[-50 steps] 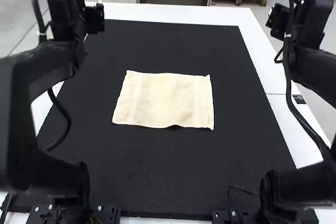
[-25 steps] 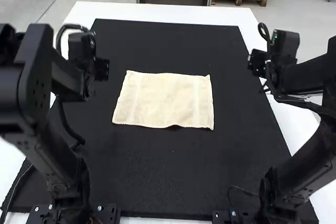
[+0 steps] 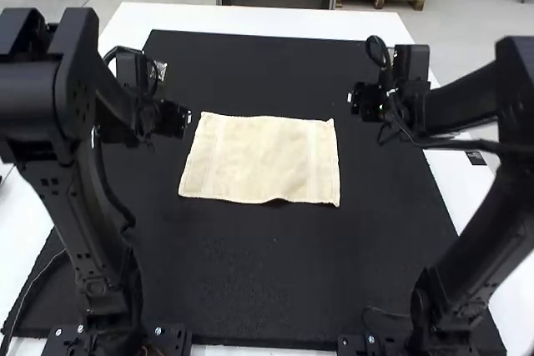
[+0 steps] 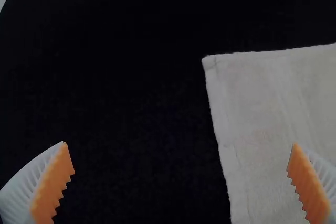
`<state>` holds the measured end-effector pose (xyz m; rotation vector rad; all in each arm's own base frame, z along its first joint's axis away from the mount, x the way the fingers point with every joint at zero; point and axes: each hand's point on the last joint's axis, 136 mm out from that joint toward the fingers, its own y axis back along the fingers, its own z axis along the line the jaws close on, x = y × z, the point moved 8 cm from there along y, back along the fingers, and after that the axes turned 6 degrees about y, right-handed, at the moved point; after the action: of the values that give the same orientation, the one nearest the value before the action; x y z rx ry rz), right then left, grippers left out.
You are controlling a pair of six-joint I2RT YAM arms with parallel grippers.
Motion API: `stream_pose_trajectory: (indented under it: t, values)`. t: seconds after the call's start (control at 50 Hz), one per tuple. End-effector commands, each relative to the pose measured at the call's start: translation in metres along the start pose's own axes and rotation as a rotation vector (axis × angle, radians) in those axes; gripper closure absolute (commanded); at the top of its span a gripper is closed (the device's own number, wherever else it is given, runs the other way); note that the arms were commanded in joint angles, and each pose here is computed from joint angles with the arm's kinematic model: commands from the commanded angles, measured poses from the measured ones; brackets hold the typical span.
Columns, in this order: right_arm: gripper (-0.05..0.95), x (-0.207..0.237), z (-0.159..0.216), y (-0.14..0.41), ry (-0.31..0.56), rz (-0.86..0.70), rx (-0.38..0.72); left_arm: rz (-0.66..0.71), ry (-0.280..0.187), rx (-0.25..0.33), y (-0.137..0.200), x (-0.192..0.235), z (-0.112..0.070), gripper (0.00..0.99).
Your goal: Fold the towel.
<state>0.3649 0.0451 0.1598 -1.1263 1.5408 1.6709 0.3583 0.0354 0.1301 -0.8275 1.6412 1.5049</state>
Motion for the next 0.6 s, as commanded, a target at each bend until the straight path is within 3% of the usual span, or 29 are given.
stream_pose_trajectory:
  t: [0.0, 0.16, 0.58]
  values:
    - [0.00, -0.005, 0.008, -0.013, 0.015, 0.003, -0.063, 0.020, 0.030, 0.095, -0.012, -0.001, -0.003, 0.041]
    - [0.00, 0.003, 0.014, -0.029, 0.015, 0.043, -0.100, 0.087, 0.047, 0.130, -0.028, 0.014, -0.004, 0.038]
    - [0.00, 0.021, 0.037, -0.060, 0.034, 0.113, -0.172, 0.094, 0.045, 0.140, -0.057, 0.011, 0.001, 0.036]
